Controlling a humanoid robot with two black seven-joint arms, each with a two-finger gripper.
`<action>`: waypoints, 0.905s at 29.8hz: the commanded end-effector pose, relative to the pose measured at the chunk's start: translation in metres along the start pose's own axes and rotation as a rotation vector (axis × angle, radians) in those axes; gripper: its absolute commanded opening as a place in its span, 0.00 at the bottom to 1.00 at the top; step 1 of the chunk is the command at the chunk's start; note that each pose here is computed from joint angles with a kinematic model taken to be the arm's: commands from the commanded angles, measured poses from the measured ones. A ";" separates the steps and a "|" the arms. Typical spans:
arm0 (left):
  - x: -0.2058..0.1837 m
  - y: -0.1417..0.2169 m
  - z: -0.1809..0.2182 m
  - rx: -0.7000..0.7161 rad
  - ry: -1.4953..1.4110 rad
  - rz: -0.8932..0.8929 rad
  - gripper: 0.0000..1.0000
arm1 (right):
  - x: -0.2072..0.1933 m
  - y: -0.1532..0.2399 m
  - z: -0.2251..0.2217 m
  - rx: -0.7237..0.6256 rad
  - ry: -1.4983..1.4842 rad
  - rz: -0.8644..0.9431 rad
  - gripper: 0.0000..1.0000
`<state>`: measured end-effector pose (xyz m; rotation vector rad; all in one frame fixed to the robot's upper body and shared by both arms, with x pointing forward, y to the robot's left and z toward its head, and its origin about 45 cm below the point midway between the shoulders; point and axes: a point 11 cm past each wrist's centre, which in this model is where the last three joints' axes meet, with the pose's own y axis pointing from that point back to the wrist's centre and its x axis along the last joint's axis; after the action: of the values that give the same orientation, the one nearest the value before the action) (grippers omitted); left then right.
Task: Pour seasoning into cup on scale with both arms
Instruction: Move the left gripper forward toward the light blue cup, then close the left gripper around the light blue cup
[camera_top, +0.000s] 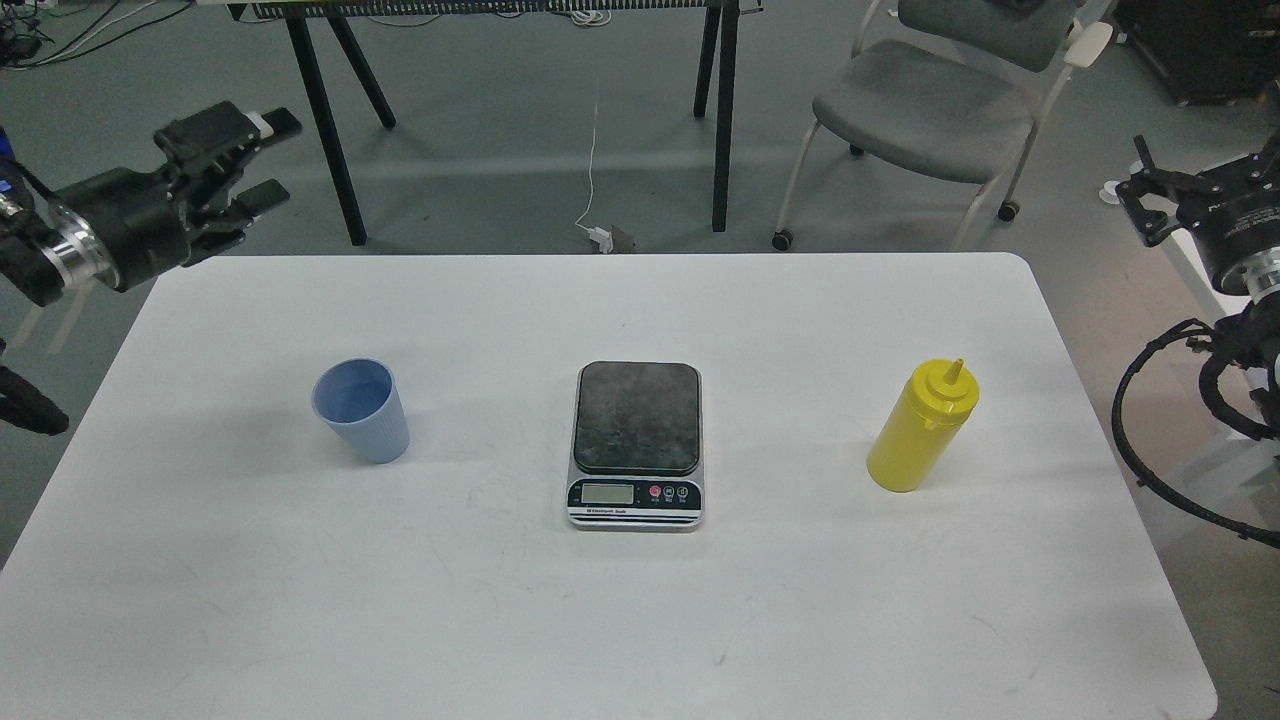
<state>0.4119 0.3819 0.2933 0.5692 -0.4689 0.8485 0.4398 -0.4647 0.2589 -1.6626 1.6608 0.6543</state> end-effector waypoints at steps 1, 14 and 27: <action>-0.014 -0.004 -0.009 0.109 -0.295 -0.092 0.96 | 0.002 0.001 -0.003 0.004 0.004 0.004 1.00; -0.093 -0.012 -0.085 0.277 -0.789 -0.352 0.77 | 0.004 0.003 -0.009 0.009 0.016 0.010 1.00; -0.104 -0.012 -0.106 0.326 -0.760 -0.385 0.41 | 0.004 0.003 -0.009 0.009 0.016 0.011 1.00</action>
<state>0.3775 0.3836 0.1501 1.2500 -0.8886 0.3033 0.4361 -0.4745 0.2611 -1.6580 1.6834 0.6383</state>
